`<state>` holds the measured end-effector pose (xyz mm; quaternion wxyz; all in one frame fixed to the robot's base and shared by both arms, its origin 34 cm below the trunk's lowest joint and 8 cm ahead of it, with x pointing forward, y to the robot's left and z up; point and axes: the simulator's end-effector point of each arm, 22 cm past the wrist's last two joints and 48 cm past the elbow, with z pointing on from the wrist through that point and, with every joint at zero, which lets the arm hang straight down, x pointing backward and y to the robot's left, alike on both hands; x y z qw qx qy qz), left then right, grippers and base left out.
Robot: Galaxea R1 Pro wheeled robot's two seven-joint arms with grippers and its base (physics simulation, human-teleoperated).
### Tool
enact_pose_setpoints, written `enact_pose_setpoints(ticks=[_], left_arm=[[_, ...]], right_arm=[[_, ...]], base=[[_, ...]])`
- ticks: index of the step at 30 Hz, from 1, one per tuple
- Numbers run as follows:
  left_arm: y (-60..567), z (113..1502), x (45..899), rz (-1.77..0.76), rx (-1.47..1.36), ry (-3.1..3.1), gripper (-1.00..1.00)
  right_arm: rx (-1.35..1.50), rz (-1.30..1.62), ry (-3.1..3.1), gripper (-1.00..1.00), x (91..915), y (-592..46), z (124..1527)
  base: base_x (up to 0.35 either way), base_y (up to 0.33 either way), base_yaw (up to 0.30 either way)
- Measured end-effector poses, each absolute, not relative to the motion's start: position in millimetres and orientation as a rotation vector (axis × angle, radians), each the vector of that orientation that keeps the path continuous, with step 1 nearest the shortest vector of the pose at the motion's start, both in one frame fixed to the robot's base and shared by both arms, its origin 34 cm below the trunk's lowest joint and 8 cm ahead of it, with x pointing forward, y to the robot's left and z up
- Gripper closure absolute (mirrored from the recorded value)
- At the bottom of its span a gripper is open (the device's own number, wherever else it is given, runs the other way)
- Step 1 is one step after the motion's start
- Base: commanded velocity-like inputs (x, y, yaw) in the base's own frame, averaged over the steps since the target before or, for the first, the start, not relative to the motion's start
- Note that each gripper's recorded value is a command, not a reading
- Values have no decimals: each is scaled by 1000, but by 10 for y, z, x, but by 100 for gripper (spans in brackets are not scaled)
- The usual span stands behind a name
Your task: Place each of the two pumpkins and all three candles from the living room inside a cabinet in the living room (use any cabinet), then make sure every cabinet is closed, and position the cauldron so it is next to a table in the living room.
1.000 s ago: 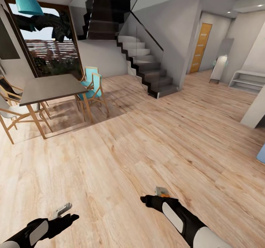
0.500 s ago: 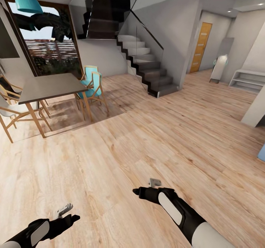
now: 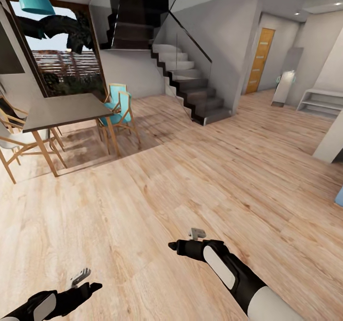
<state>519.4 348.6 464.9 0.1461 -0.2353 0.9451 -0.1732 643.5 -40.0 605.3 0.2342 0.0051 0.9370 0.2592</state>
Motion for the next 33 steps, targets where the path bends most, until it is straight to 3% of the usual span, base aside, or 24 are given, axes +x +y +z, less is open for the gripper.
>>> enact_pose_setpoints(ticks=[33], left_arm=[[3603, 4161, 5142, -623, -660, 2650, -100]], right_arm=[[-36, 854, 2488, -100, 6453, -70, 5948]], base=[[0, 0, 0]])
